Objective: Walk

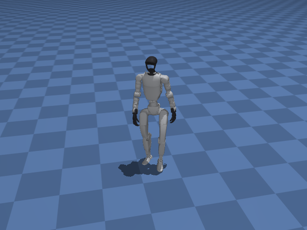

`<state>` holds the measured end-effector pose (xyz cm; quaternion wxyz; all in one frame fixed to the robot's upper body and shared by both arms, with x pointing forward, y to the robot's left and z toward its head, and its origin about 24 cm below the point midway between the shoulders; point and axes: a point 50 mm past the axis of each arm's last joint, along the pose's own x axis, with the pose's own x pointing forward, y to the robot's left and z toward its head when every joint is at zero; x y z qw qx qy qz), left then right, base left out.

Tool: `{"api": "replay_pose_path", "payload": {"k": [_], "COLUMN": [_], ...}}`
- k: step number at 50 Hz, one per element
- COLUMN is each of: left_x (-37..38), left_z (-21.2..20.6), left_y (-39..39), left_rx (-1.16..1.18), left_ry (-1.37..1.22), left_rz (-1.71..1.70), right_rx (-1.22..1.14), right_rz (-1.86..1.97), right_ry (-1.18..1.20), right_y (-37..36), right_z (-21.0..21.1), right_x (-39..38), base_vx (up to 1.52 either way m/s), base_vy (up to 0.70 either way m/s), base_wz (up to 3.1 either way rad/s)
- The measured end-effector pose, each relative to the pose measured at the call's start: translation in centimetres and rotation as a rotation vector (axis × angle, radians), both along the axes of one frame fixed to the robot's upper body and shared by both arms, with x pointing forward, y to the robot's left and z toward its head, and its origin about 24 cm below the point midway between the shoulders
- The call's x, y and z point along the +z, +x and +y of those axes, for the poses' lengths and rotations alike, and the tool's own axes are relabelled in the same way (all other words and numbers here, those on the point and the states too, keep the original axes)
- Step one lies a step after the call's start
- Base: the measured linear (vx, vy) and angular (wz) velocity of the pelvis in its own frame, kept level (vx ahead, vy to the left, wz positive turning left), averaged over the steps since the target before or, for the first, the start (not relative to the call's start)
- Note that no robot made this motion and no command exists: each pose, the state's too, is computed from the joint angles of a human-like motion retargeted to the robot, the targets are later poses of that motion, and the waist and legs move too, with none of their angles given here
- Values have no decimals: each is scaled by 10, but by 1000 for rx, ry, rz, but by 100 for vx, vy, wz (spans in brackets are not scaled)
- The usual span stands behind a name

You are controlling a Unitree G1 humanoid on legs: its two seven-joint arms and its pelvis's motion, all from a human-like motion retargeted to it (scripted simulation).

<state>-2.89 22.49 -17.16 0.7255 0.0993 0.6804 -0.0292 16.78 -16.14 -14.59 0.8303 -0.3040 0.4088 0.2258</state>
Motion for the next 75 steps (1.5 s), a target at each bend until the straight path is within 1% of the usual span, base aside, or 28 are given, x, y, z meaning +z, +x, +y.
{"api": "replay_pose_path", "payload": {"k": [4,7,10,13,15,20,25,28,32,36,40,42,45,50,55,61,64,68,72,75], "left_x": [7,14,18,17,12,2,11,28,59,76,64,51,32,5,-1,13,22,28,16,5], "left_z": [3,7,4,5,6,12,19,15,20,22,12,10,10,3,-5,-14,-16,-16,-13,-8], "left_y": [-50,-74,-92,-87,-70,4,114,175,233,257,242,221,184,98,-2,-84,-112,-127,-92,-47], "left_rx": [60,122,147,121,92,-32,-193,-223,-234,-271,-318,-309,-249,-114,34,84,127,178,173,105], "left_ry": [29,47,44,42,38,30,44,42,41,50,20,10,15,-27,-35,-112,-147,-134,-110,-118], "left_rz": [157,214,257,263,225,48,-222,-422,-656,-757,-694,-620,-508,-263,-5,255,353,426,338,221], "right_rx": [5,13,9,-20,-53,-114,-191,-208,-202,-227,-252,-239,-185,-63,30,54,53,47,-9,-76], "right_rz": [-110,-132,-82,27,99,276,418,498,572,575,550,512,415,231,18,-157,-162,-52,103,215], "right_ry": [37,36,15,3,-7,-36,-71,-123,-175,-194,-192,-185,-158,-102,-17,71,89,55,3,-19], "right_y": [29,36,21,-9,-32,-87,-138,-161,-173,-174,-172,-155,-120,-59,-8,32,30,2,-41,-76], "right_z": [6,6,0,-6,-13,-35,-62,-79,-93,-99,-96,-93,-77,-41,-4,18,20,8,-13,-31], "right_x": [15,18,11,-3,-11,-24,-25,-23,-19,-18,-19,-20,-21,-17,-3,18,19,4,-13,-21], "base_vx": [88,81,108,103,76,80,81,84,80,96,90,95,99,103,99,86,102,106,91,96], "base_vy": [12,-11,32,19,11,13,11,4,-42,-12,45,77,10,-40,-24,12,11,22,15,18], "base_wz": [4,50,-51,-60,-36,0,24,50,-25,-40,125,144,31,-45,-113,-1,40,-54,-14,1]}}
